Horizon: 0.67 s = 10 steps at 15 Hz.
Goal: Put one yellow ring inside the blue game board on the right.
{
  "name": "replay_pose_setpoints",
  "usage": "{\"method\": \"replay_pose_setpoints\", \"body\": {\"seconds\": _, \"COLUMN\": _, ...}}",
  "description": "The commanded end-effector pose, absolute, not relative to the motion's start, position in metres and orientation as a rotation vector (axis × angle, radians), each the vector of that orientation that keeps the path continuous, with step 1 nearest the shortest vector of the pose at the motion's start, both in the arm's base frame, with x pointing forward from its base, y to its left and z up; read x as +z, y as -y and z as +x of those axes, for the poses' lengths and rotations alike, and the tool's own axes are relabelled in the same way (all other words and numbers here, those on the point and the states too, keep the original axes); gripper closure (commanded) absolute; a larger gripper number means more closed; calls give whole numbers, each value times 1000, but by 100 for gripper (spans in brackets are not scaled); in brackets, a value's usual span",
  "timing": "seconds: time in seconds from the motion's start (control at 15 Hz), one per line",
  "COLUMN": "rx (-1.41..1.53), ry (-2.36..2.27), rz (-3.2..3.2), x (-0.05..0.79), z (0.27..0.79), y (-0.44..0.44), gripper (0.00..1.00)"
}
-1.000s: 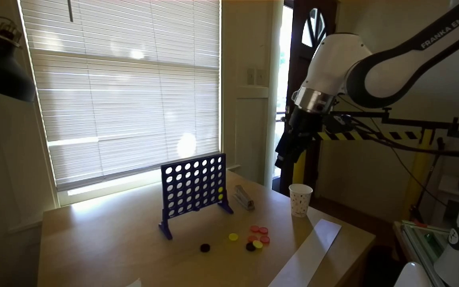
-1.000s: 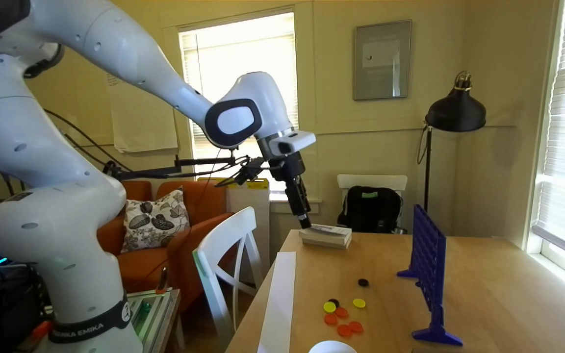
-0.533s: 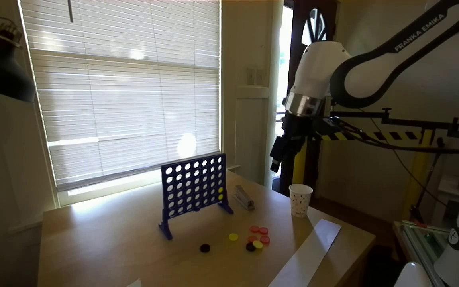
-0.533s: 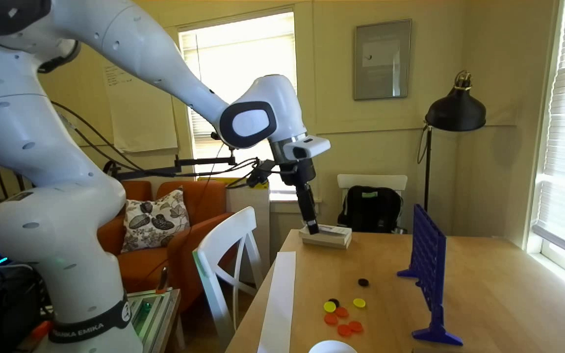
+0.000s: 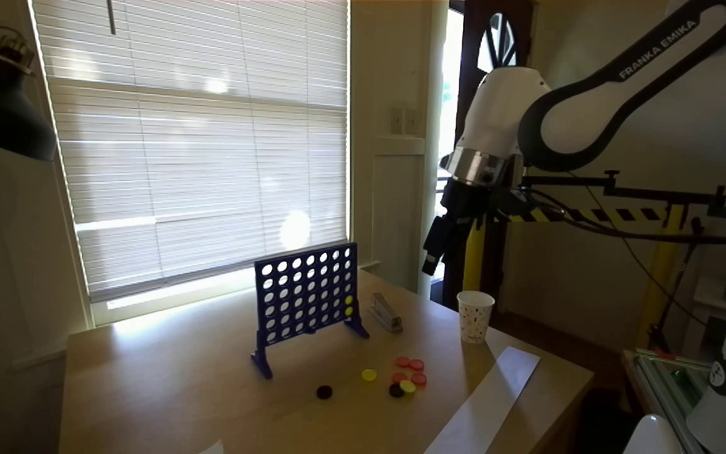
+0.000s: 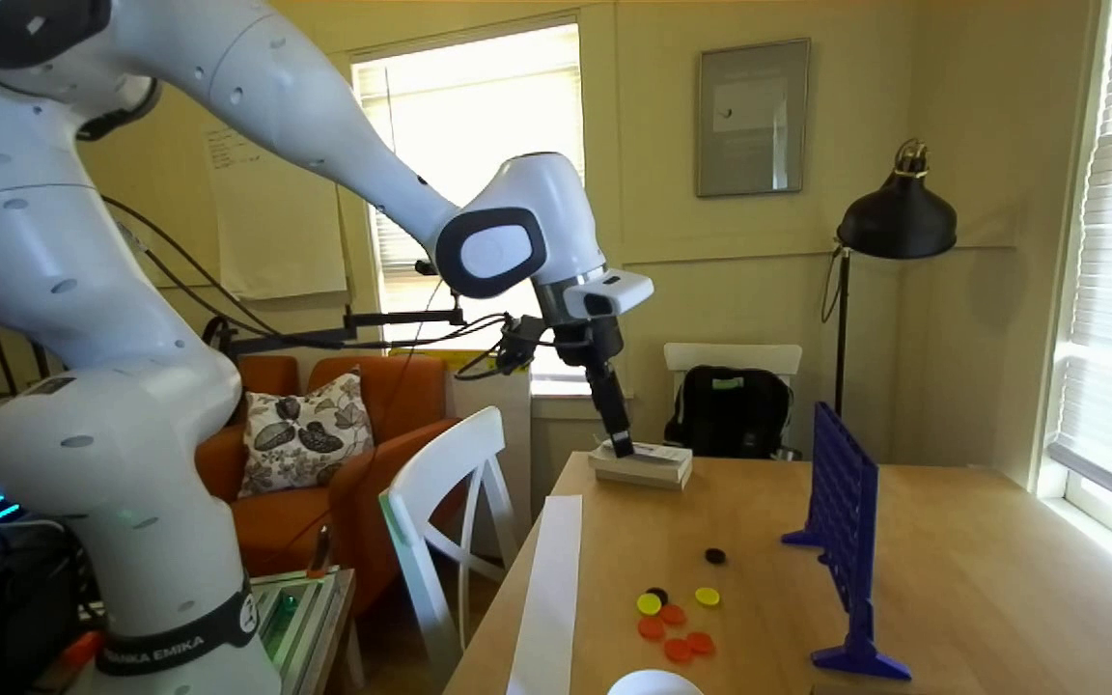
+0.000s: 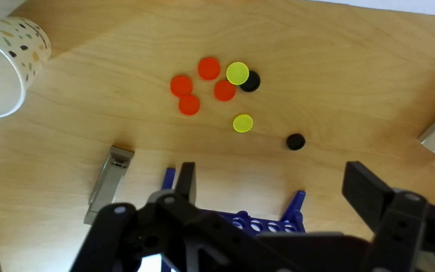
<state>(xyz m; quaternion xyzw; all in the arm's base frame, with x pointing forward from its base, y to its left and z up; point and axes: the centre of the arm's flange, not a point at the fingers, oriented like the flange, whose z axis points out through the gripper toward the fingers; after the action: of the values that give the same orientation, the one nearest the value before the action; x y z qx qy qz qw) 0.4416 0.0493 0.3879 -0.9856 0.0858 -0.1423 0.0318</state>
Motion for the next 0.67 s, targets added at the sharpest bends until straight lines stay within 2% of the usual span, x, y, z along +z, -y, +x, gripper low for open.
{"method": "replay_pose_setpoints", "body": {"seconds": 0.0, "rx": -423, "ry": -161, "rz": -2999, "x": 375, "z": 467, "y": -56, "gripper": 0}}
{"method": "replay_pose_setpoints", "body": {"seconds": 0.6, "rx": 10, "ry": 33, "rz": -3008, "x": 325, "z": 503, "y": -65, "gripper": 0}}
